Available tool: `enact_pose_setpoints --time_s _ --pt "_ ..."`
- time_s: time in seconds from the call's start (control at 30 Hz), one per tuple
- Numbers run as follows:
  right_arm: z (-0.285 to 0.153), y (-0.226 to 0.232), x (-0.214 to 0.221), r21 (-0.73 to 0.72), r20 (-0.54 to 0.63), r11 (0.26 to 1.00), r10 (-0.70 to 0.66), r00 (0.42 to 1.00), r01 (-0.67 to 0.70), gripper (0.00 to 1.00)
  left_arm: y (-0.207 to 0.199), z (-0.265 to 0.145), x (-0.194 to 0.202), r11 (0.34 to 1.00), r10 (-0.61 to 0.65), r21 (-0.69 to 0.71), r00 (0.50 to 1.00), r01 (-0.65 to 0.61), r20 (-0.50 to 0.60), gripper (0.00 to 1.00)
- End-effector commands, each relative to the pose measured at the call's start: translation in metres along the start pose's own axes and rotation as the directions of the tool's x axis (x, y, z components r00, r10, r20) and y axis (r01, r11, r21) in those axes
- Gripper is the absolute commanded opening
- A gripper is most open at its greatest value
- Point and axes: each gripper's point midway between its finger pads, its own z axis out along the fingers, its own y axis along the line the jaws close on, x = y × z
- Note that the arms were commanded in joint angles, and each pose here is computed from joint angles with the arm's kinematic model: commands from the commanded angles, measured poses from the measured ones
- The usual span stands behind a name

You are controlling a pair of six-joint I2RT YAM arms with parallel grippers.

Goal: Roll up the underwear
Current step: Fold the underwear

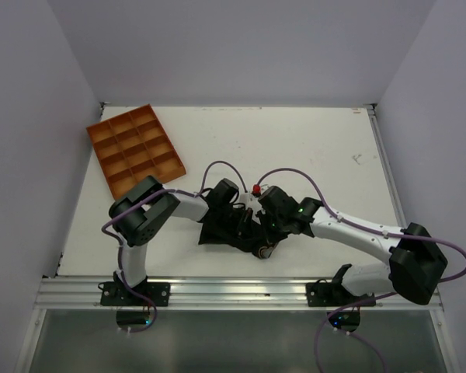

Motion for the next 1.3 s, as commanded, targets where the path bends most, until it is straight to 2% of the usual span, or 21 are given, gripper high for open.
enact_pose_setpoints --time_s 0.0,0.2,0.4,0.53,0.8,0.97,1.17,1.27 --pt "-0.005 -0.002 -0.012 0.016 0.027 1.000 -0.019 0.999 0.018 0.00 0.017 -0.005 -0.002 0.991 0.004 -0.133 1.000 -0.001 0.017 0.02" --pt "-0.005 0.002 -0.007 -0.022 0.032 1.000 -0.005 0.999 0.006 0.00 0.007 -0.013 -0.026 0.982 0.008 -0.191 0.998 0.003 0.057 0.09" --pt "-0.003 0.004 -0.005 -0.033 0.024 0.999 -0.002 1.000 0.003 0.00 0.007 -0.015 -0.044 0.976 -0.011 -0.215 0.995 0.031 0.095 0.10" --pt "-0.003 0.005 -0.007 -0.035 0.027 0.999 -0.002 1.000 0.003 0.00 0.010 -0.024 -0.053 0.965 -0.017 -0.255 0.990 0.053 0.138 0.13" --pt "-0.003 0.008 -0.007 -0.047 0.023 0.999 0.000 1.000 0.001 0.00 0.004 -0.037 -0.072 0.968 0.002 -0.249 0.985 0.042 0.175 0.14" --pt "-0.004 0.010 -0.008 -0.056 0.021 0.998 0.000 1.000 0.001 0.00 0.001 -0.041 -0.077 0.966 0.009 -0.254 0.984 0.037 0.178 0.22" --pt "-0.005 0.010 -0.009 -0.057 0.020 0.998 -0.003 1.000 0.004 0.00 -0.002 -0.054 -0.101 0.965 0.048 -0.262 0.971 0.015 0.233 0.22" --pt "-0.005 0.012 -0.011 -0.063 0.022 0.998 -0.002 1.000 0.003 0.00 0.005 -0.057 -0.111 0.961 0.058 -0.278 0.970 0.010 0.238 0.15"
